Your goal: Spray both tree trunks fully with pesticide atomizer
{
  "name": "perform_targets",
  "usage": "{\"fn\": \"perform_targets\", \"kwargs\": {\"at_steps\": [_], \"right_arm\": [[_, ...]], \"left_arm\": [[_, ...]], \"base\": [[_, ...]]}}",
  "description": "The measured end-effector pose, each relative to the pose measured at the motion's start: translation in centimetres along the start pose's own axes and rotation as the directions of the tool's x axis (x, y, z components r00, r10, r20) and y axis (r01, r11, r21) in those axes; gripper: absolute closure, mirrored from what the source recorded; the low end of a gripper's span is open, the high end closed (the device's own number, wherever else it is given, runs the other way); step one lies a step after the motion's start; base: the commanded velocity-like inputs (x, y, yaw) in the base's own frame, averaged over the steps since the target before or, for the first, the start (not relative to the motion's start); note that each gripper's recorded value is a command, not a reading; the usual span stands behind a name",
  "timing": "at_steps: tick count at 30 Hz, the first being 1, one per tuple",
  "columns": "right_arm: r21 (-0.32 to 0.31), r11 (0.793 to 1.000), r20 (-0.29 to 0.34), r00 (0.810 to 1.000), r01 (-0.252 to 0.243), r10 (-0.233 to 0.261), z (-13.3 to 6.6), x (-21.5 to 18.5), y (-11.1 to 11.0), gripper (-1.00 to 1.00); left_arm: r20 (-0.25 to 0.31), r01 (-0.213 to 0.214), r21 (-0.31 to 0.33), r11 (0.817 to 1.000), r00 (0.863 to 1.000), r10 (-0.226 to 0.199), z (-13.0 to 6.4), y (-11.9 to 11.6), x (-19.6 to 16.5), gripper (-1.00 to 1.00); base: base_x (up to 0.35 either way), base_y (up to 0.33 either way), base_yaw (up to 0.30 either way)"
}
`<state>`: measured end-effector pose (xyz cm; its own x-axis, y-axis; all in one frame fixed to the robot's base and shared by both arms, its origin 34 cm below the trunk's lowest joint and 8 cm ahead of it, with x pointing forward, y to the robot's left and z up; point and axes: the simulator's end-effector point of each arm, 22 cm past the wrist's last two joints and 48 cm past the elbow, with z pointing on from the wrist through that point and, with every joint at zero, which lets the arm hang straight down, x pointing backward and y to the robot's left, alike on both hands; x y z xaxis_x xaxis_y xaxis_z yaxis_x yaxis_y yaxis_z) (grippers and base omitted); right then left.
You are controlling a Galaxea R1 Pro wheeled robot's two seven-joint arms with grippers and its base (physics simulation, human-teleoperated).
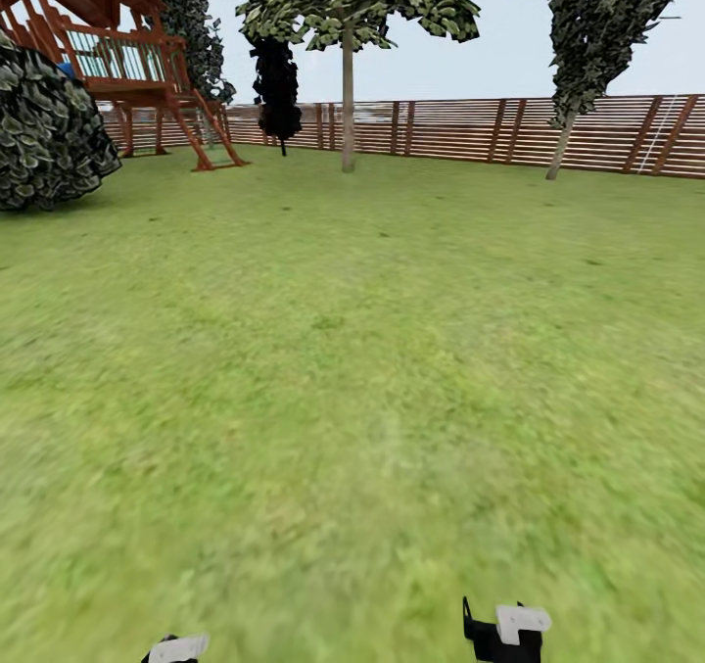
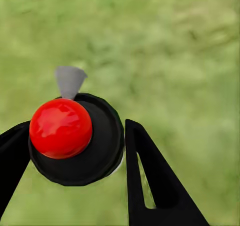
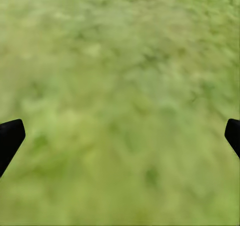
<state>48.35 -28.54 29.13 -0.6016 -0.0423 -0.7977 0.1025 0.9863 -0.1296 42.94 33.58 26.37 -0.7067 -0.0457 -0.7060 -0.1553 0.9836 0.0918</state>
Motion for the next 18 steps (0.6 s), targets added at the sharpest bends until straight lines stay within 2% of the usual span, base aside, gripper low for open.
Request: {"fn": "perform_targets", "kwargs": {"at_steps": [18], "right_arm": [[-0.001,1.000,0.000,1.000,0.000,0.000,0.00,0.00,0.05,-1.00]], "left_arm": [[0.000,0.001,0.002,1.000,1.000,-0.001,-0.02,-0.19,0.02,1.00]], "base": [[0.338,0.000,0.000]]}}
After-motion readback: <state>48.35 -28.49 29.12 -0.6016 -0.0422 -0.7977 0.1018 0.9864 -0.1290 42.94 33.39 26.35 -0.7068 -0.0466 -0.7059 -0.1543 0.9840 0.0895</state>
